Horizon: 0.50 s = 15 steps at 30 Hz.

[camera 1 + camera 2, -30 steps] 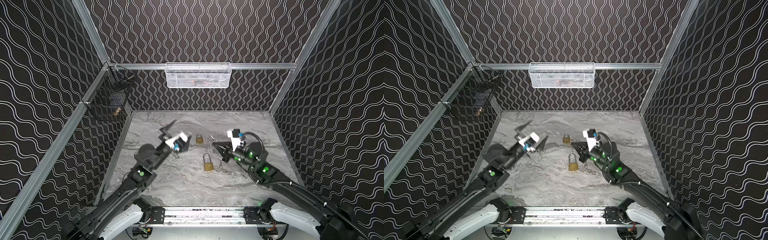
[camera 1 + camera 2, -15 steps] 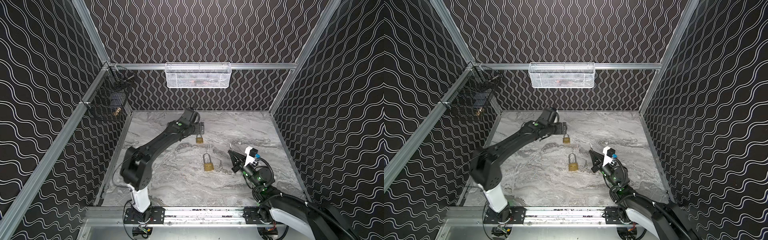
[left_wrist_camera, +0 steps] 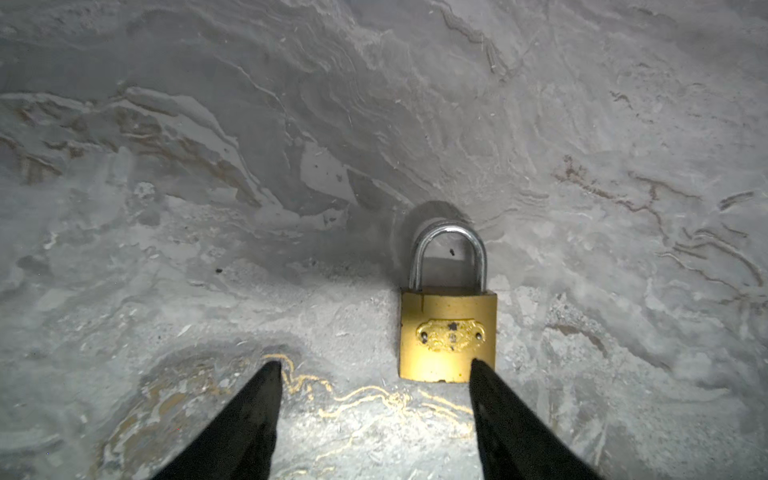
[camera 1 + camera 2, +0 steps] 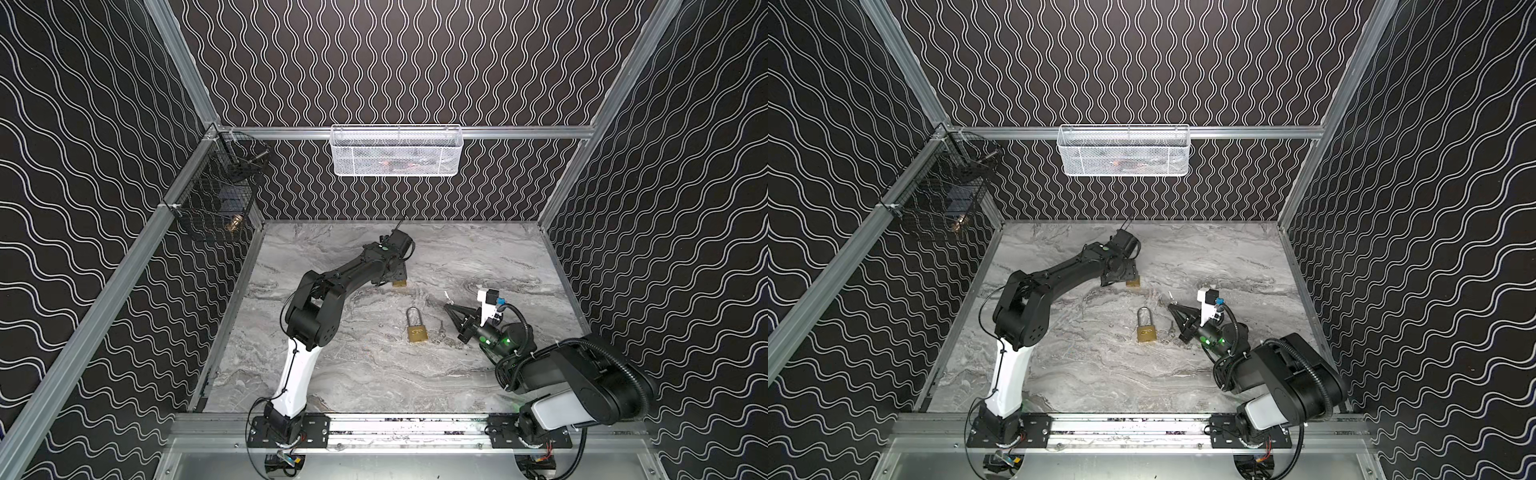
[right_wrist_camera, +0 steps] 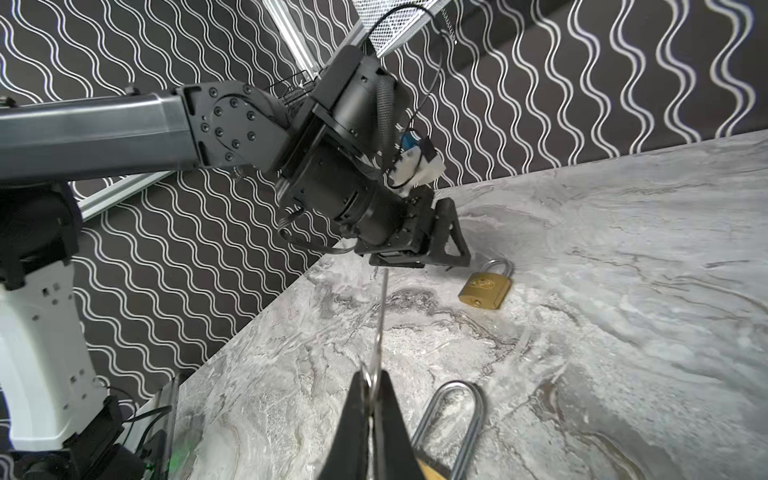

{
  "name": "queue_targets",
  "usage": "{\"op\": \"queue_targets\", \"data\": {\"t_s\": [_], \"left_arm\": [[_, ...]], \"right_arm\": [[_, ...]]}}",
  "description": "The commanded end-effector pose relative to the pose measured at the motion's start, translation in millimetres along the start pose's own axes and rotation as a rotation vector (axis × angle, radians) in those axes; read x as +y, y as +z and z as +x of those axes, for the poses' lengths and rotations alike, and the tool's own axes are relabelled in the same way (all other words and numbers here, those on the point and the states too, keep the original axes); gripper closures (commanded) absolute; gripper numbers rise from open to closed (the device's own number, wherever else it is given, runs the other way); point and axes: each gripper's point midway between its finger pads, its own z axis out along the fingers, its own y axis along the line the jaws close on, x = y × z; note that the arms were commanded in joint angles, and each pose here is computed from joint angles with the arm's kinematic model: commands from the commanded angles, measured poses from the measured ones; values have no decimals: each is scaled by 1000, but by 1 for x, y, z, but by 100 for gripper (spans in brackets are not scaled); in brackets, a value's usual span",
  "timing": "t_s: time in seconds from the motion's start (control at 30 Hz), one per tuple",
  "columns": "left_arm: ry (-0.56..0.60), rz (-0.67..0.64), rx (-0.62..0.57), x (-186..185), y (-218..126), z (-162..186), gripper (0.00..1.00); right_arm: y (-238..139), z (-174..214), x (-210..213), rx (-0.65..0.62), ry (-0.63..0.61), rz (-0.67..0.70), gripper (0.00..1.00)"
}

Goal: Unlock with the key
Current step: 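Reach the left gripper to the short-shackle brass padlock and grasp its body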

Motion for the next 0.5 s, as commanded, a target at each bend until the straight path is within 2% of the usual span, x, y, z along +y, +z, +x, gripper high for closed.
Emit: {"op": "queue_targets", "data": {"t_s": [0.0, 0.1, 0.47], "left_arm": [[-17, 46, 10, -14, 10, -1, 31], [-13, 53, 23, -20, 20, 2, 35], [33, 56, 7, -37, 34, 3, 35]], "right_arm": [[3, -26, 21, -93, -41, -100, 100], [6, -25, 22, -86, -36, -112, 100], [11, -24, 21, -72, -12, -123, 100]]}}
